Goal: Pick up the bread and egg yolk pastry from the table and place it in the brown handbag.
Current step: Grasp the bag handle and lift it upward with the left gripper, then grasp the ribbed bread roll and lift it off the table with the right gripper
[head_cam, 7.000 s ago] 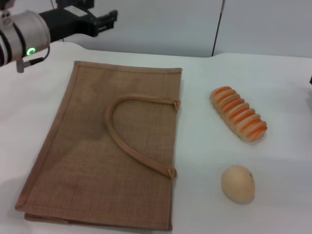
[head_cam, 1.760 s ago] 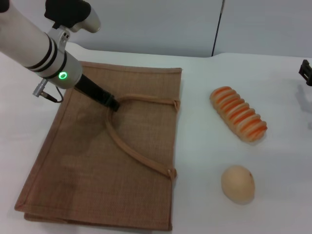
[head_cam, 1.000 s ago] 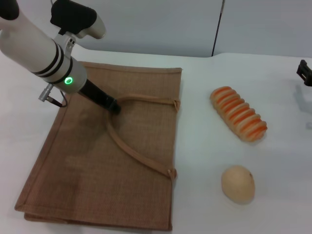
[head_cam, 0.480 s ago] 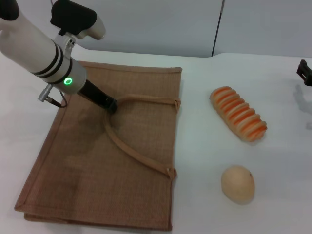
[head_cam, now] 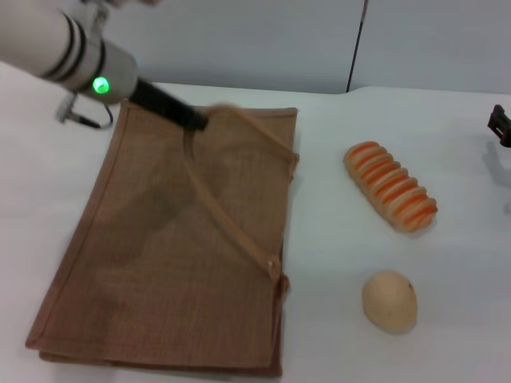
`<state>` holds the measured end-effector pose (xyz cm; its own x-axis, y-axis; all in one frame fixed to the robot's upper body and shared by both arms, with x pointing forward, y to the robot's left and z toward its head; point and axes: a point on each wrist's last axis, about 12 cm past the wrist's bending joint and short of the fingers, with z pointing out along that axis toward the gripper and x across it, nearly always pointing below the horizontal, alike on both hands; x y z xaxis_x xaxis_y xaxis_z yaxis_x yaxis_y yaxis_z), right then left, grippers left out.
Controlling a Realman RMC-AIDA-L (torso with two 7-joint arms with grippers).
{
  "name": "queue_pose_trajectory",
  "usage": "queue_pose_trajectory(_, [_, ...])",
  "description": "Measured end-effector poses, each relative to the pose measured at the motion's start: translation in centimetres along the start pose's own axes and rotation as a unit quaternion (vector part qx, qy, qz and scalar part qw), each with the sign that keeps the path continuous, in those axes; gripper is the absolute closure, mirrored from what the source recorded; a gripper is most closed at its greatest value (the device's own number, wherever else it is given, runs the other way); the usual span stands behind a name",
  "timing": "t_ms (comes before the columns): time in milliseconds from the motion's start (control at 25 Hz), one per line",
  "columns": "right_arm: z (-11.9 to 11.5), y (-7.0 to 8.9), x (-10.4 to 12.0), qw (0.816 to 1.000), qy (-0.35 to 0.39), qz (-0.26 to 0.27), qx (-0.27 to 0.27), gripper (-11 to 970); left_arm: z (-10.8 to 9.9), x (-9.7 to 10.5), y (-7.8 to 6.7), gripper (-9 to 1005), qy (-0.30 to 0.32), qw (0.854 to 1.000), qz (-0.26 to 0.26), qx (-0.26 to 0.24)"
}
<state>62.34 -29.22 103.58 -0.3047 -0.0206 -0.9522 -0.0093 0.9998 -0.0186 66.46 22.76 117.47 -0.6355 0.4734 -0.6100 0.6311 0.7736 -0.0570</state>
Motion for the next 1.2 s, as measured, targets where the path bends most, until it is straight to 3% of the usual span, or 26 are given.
queue_pose_trajectory(240, [-0.1, -0.2, 0.3, 1.000, 0.003, 0.000, 0.002, 207, -7.0, -3.2, -1.9, 878, -0.107, 0.993, 0.047, 0.017])
queue_pose_trajectory(400, [-0.2, -0.2, 0.4, 1.000, 0.004, -0.001, 0.002, 207, -11.5, -4.6, -3.6, 878, -0.150, 0.986, 0.078, 0.000])
queue_pose_trajectory(520, [-0.2, -0.2, 0.4, 1.000, 0.004, -0.001, 0.002, 208, -13.7, -5.1, -4.7, 878, -0.168, 0.982, 0.089, -0.016])
queue_pose_trajectory(760, [-0.4, -0.4, 0.8, 1.000, 0.008, -0.004, 0.002, 208, -16.9, -5.4, -6.0, 878, -0.197, 0.974, 0.103, -0.034])
queue_pose_trajectory(920, [-0.7, 0.0, 1.1, 1.000, 0.009, -0.018, -0.012, 207, -18.0, -5.1, -6.7, 878, -0.200, 0.973, 0.107, -0.042])
queue_pose_trajectory(1040, [-1.1, 1.6, 1.7, 0.997, 0.013, -0.041, -0.060, 207, -18.0, -4.4, -6.5, 878, -0.195, 0.975, 0.100, -0.046])
queue_pose_trajectory(1080, [-1.6, 2.8, 1.8, 0.993, -0.001, -0.044, -0.106, 206, -18.0, -4.3, -6.4, 878, -0.194, 0.975, 0.098, -0.047])
queue_pose_trajectory(1120, [-1.6, 2.8, 1.8, 0.993, -0.001, -0.044, -0.106, 205, -18.1, -4.1, -6.3, 878, -0.193, 0.975, 0.094, -0.049])
queue_pose_trajectory(1200, [-2.1, 4.0, 1.7, 0.987, -0.018, -0.040, -0.154, 202, -18.4, -3.8, -6.0, 878, -0.190, 0.976, 0.088, -0.056])
